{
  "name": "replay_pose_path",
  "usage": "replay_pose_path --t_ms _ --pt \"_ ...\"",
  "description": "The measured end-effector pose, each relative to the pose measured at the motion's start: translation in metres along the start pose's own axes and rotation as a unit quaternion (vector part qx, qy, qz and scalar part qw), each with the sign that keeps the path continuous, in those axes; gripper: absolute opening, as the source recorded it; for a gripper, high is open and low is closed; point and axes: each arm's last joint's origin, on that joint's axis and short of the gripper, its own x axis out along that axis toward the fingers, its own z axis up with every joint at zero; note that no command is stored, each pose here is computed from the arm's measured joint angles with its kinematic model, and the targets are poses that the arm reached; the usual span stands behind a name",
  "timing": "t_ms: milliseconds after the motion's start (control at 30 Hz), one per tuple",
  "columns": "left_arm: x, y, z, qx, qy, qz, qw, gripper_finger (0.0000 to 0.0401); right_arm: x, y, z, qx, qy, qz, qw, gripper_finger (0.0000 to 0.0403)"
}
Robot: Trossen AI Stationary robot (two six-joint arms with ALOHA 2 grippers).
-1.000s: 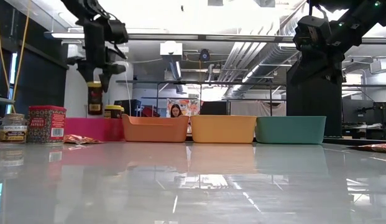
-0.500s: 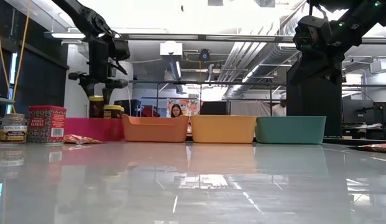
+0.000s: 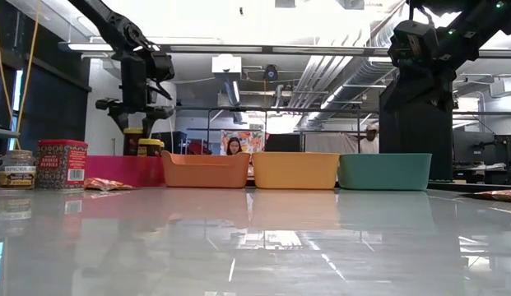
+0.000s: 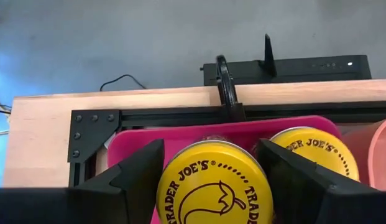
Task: Sort spices by type
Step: Put the yellow seasoning can into the pink bin, then put the top red seasoning can into the orange bin
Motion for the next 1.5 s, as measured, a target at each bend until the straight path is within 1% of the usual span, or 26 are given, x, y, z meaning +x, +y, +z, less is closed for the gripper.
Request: replay_pose_path --t_ms 467,633,767,933,1033,1100,1167,1200,1267,1333,1400,1467,1500 --pt "0.000 0.001 -0.001 0.002 0.003 0.004 1.000 0.0243 0.000 0.000 0.001 0.004 -0.008 -0.005 1.000 0.0000" --pt "-0.005 0.001 0.003 -0.004 -0.012 -0.003 1.000 0.0243 0.000 -0.001 0.001 0.004 -0.015 -0.013 1.000 0.0000" --pt "-0.022 0.003 0.016 -0.005 -0.049 -0.017 0.999 0.0243 0.000 -0.001 0.001 0.004 -0.015 -0.013 1.000 0.0000" --pt "-0.057 0.010 0.035 -0.012 -0.109 -0.042 0.993 0.0243 0.000 -0.001 0.001 0.004 -0.015 -0.013 1.000 0.0000" --pt "-0.081 0.011 0.034 -0.010 -0.131 -0.093 0.987 0.0243 0.000 0.000 0.001 0.004 -0.012 -0.010 1.000 0.0000" --pt "-0.096 0.006 0.025 0.010 -0.132 -0.148 0.980 0.0243 0.000 0.000 0.001 0.004 -0.011 -0.009 1.000 0.0000" --pt "-0.108 -0.001 0.011 0.060 -0.123 -0.215 0.967 0.0243 0.000 0.000 0.001 0.004 -0.011 -0.009 1.000 0.0000" --pt "-0.115 -0.005 0.003 0.088 -0.119 -0.252 0.956 0.0243 0.000 0.000 0.001 0.004 -0.012 -0.008 1.000 0.0000" --pt "-0.130 -0.012 -0.017 0.140 -0.112 -0.330 0.927 0.0243 0.000 0.000 0.001 0.005 -0.014 -0.006 1.000 0.0000" --pt "-0.143 -0.019 -0.041 0.184 -0.099 -0.404 0.891 0.0243 0.000 0.001 0.002 0.005 -0.016 -0.003 1.000 0.0000" --pt "-0.156 -0.023 -0.067 0.225 -0.087 -0.478 0.845 0.0243 0.000 0.001 0.002 0.005 -0.017 -0.003 1.000 0.0000" --pt "-0.170 -0.023 -0.094 0.248 -0.074 -0.542 0.799 0.0243 0.000 0.001 0.002 0.005 -0.016 -0.003 1.000 0.0000" --pt "-0.176 -0.021 -0.107 0.248 -0.067 -0.570 0.780 0.0243 0.000 0.001 0.002 0.005 -0.016 -0.003 1.000 0.0000"
